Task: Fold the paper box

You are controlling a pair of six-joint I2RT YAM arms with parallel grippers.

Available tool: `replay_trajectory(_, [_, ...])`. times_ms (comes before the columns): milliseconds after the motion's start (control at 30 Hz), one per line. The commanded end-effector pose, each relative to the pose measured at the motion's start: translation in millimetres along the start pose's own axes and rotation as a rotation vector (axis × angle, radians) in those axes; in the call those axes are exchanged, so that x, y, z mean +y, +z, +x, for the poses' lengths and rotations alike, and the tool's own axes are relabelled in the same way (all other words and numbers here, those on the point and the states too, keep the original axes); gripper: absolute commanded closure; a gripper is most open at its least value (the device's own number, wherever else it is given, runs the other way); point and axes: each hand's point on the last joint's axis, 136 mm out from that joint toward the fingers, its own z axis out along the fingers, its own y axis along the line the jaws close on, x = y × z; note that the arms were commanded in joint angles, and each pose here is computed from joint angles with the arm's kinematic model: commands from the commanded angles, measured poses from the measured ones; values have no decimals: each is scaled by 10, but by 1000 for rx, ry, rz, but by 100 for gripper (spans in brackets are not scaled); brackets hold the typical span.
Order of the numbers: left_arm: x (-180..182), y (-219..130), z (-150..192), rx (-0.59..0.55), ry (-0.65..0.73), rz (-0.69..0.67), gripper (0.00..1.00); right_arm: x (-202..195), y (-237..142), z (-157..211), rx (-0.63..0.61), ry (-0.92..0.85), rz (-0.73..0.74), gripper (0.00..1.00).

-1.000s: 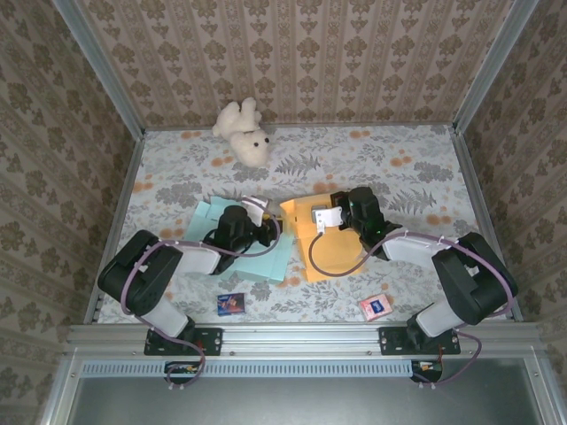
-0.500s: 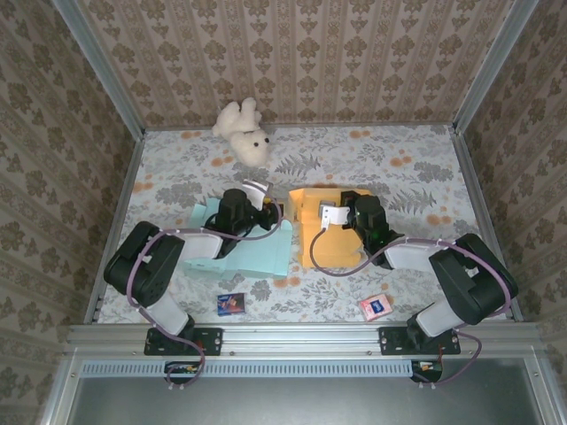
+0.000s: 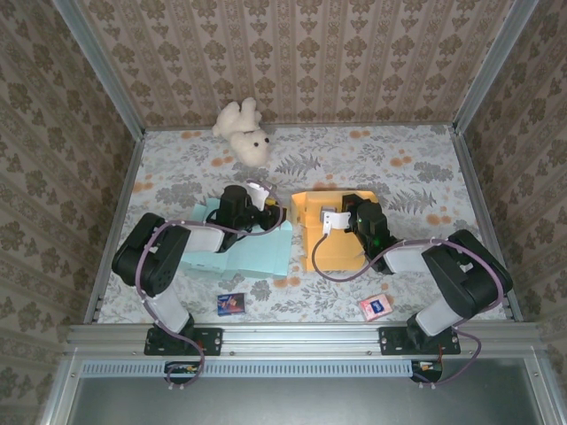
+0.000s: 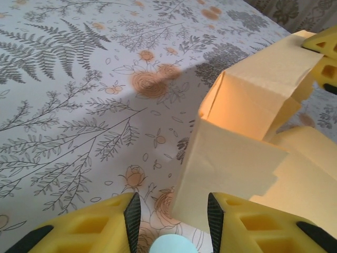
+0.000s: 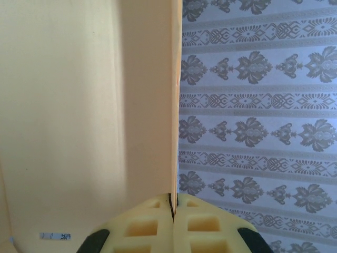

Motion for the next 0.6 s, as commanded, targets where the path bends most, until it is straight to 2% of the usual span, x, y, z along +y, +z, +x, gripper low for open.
replay_trajectory(0, [-79,73,-49,-4,38,62,59,63,1,66,31,-32,-1,100])
replay_trajectory(567, [-242,183,111,35,62,114,59,72,-10,60,28,-2,-10,100])
